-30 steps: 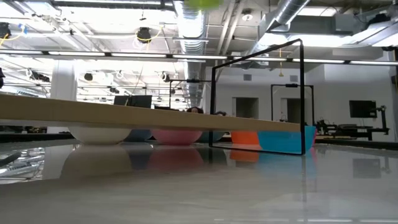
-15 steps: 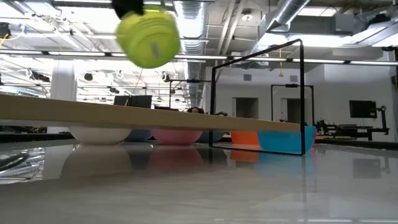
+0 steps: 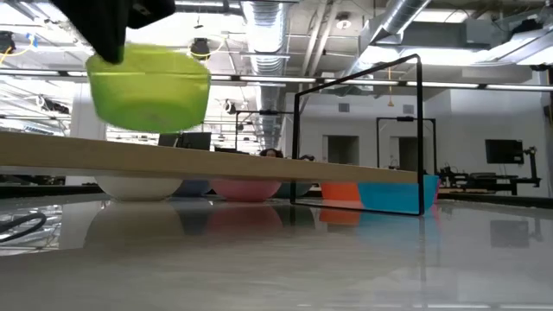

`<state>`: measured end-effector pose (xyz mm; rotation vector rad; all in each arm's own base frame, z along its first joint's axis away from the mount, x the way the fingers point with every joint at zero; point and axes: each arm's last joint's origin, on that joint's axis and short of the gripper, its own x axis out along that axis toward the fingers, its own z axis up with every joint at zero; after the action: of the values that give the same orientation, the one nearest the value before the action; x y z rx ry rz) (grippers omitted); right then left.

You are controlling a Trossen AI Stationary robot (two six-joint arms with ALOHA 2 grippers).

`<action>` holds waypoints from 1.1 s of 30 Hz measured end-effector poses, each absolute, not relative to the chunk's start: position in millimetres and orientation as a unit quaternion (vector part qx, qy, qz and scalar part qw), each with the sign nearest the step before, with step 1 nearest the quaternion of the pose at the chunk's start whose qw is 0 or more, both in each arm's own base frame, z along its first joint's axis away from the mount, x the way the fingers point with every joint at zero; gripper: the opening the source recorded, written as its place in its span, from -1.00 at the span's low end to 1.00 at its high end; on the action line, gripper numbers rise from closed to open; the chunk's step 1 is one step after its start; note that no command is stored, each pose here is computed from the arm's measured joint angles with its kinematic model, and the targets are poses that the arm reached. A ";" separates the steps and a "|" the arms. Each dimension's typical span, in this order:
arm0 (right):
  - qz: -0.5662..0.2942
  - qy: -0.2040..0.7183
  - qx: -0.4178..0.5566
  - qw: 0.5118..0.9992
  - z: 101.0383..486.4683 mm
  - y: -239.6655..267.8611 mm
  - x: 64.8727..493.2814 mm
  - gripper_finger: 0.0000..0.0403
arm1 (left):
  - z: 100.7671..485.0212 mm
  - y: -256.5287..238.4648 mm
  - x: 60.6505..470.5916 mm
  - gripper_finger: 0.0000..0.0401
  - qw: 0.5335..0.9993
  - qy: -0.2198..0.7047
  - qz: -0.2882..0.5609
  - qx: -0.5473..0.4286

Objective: Place and stack bowls onto a shelf
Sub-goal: Put the transparent green bowl on the shelf

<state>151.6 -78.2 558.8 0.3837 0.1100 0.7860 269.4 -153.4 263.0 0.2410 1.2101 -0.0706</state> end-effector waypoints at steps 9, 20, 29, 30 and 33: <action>0.393 0.062 0.185 0.899 558.2 -77.5 150.9 0.29 | 240.8 -152.6 283.8 -1.00 0.799 0.600 0.016 0.039; 0.412 0.057 0.150 0.897 557.2 -76.9 150.3 0.29 | 242.9 -130.0 302.8 -1.00 0.779 0.526 0.223 -0.256; 0.411 0.059 0.154 0.897 556.6 -76.9 150.3 0.29 | 249.9 -154.3 304.1 -1.00 0.776 0.486 0.207 -0.345; 0.411 0.061 0.157 0.896 556.0 -77.0 150.4 0.29 | 251.9 -157.7 303.3 -1.00 0.777 0.485 0.201 -0.346; 0.409 0.066 0.168 0.895 554.3 -77.4 151.0 0.29 | 261.1 -167.4 301.7 -1.00 0.780 0.483 0.183 -0.352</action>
<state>151.0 -77.4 554.3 0.3489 0.1373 0.8472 301.7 -167.4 261.1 -0.7615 1.0441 0.3959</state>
